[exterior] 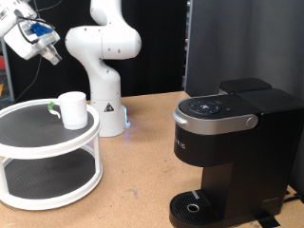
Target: Make a cup of coffee with the keurig machine
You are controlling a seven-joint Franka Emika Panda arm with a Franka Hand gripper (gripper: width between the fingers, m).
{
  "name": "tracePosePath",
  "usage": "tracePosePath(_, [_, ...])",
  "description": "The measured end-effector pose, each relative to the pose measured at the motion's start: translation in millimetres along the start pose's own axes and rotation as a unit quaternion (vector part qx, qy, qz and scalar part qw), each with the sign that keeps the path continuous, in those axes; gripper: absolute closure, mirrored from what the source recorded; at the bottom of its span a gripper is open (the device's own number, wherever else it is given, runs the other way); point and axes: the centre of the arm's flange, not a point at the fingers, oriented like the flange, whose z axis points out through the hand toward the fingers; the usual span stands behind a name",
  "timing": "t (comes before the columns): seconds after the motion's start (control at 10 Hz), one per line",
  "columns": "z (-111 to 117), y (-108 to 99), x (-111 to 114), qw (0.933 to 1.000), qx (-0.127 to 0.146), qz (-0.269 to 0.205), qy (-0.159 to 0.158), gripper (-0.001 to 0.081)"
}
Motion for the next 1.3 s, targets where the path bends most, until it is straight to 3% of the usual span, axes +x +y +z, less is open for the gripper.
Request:
tracePosePath(0.5, [-2.0, 6.5, -5.2, 0.9999, -0.005, 0.009, 0.007, 0.0805])
tracePosePath(1.0, [-13.2, 19.7, -17.8, 0.9984, -0.020, 0.022, 0.049, 0.0805])
tracePosePath(1.3, [-11.1, 19.1, -18.6, 0.9989, -0.011, 0.019, 0.041, 0.0805])
